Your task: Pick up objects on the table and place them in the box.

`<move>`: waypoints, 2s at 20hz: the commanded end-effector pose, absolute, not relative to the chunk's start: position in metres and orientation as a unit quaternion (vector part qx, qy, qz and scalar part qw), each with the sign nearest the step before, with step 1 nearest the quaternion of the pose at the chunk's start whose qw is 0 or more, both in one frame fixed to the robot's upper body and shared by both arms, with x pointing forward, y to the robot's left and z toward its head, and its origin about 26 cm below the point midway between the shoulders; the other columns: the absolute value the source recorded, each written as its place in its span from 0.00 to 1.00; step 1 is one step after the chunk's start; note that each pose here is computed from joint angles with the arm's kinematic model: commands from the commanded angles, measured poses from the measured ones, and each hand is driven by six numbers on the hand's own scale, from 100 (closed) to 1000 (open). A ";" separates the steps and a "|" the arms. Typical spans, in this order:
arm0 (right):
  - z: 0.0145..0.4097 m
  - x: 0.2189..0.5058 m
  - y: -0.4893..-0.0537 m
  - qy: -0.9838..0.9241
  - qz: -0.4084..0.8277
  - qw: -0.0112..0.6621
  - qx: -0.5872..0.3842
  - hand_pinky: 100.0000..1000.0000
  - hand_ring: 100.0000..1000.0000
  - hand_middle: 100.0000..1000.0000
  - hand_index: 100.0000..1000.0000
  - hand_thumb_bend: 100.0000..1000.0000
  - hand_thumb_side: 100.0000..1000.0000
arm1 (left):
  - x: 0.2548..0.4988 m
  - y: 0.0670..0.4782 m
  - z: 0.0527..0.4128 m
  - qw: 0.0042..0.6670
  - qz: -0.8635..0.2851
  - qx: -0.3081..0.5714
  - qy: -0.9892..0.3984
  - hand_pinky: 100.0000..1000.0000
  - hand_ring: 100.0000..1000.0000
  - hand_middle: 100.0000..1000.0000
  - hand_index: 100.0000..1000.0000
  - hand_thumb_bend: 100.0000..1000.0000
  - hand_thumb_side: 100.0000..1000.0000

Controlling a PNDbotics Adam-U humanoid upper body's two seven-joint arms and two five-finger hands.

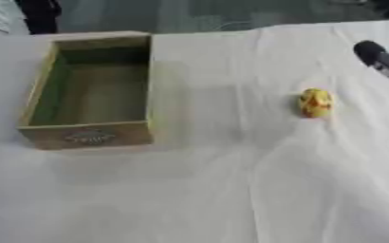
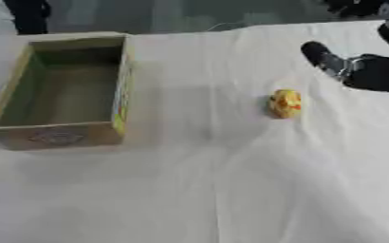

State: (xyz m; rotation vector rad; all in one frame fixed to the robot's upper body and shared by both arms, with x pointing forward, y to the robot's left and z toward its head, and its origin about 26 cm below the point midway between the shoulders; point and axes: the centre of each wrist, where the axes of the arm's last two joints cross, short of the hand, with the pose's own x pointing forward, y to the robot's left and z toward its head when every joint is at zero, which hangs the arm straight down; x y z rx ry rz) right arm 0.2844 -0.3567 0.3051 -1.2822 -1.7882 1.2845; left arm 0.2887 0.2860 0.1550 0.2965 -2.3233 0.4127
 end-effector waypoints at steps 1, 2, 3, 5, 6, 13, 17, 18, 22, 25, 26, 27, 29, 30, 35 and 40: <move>0.320 0.284 -0.359 -0.629 0.518 0.276 -0.510 0.72 0.72 0.70 0.87 0.42 0.77 | 0.286 0.287 0.162 0.362 0.149 0.116 -0.913 0.39 0.46 0.44 0.78 0.00 0.97; 0.319 0.285 -0.359 -0.621 0.525 0.276 -0.512 0.72 0.72 0.70 0.87 0.44 0.75 | 0.286 0.287 0.162 0.362 0.149 0.116 -0.913 0.39 0.46 0.44 0.78 0.00 0.97; 0.319 0.286 -0.359 -0.613 0.532 0.277 -0.514 0.72 0.72 0.70 0.87 0.45 0.74 | 0.286 0.287 0.162 0.362 0.149 0.115 -0.913 0.39 0.46 0.44 0.78 0.00 0.97; 0.318 0.288 -0.359 -0.597 0.545 0.279 -0.518 0.73 0.73 0.71 0.87 0.49 0.68 | 0.286 0.286 0.162 0.363 0.149 0.115 -0.913 0.39 0.46 0.44 0.78 0.00 0.97; 0.317 0.289 -0.359 -0.589 0.552 0.281 -0.520 0.74 0.74 0.71 0.88 0.50 0.65 | 0.286 0.286 0.162 0.363 0.148 0.115 -0.913 0.39 0.46 0.44 0.78 0.00 0.97; 0.307 0.297 -0.361 -0.529 0.593 0.303 -0.527 0.77 0.76 0.71 0.90 0.57 0.40 | 0.287 0.285 0.162 0.364 0.147 0.113 -0.913 0.39 0.46 0.44 0.78 0.00 0.96; 0.307 0.301 -0.361 -0.512 0.608 0.324 -0.514 0.77 0.77 0.72 0.93 0.54 0.32 | 0.287 0.285 0.162 0.366 0.148 0.112 -0.912 0.39 0.46 0.44 0.78 0.00 0.96; 0.307 0.302 -0.361 -0.508 0.611 0.329 -0.510 0.77 0.77 0.72 0.93 0.54 0.31 | 0.287 0.285 0.162 0.366 0.148 0.112 -0.912 0.39 0.46 0.44 0.78 0.00 0.96; 0.307 0.306 -0.360 -0.492 0.625 0.348 -0.496 0.77 0.78 0.73 0.94 0.53 0.30 | 0.287 0.284 0.162 0.368 0.147 0.111 -0.911 0.39 0.46 0.44 0.78 0.00 0.96; 0.306 0.310 -0.360 -0.482 0.631 0.359 -0.491 0.77 0.78 0.72 0.95 0.54 0.29 | 0.287 0.284 0.162 0.368 0.146 0.109 -0.912 0.39 0.46 0.44 0.78 0.00 0.96; 0.306 0.312 -0.360 -0.478 0.632 0.362 -0.490 0.76 0.78 0.72 0.95 0.54 0.29 | 0.287 0.284 0.161 0.368 0.146 0.109 -0.912 0.39 0.46 0.44 0.78 0.00 0.96; 0.305 0.313 -0.360 -0.475 0.633 0.366 -0.490 0.76 0.78 0.71 0.95 0.54 0.30 | 0.287 0.283 0.161 0.369 0.146 0.109 -0.912 0.39 0.46 0.44 0.78 0.00 0.96; 0.303 0.318 -0.361 -0.467 0.631 0.374 -0.494 0.76 0.77 0.71 0.95 0.53 0.30 | 0.287 0.283 0.161 0.369 0.146 0.108 -0.912 0.39 0.46 0.44 0.78 0.00 0.96; 0.302 0.320 -0.362 -0.463 0.630 0.378 -0.497 0.76 0.77 0.71 0.95 0.53 0.31 | 0.287 0.283 0.161 0.369 0.145 0.107 -0.912 0.39 0.46 0.44 0.78 0.00 0.96; 0.293 0.332 -0.367 -0.444 0.627 0.398 -0.501 0.76 0.78 0.71 0.96 0.54 0.32 | 0.287 0.282 0.161 0.370 0.145 0.105 -0.912 0.39 0.45 0.44 0.78 0.00 0.96; 0.284 0.344 -0.375 -0.425 0.630 0.421 -0.496 0.75 0.77 0.69 0.94 0.55 0.32 | 0.287 0.281 0.161 0.370 0.145 0.104 -0.912 0.39 0.45 0.44 0.78 0.00 0.96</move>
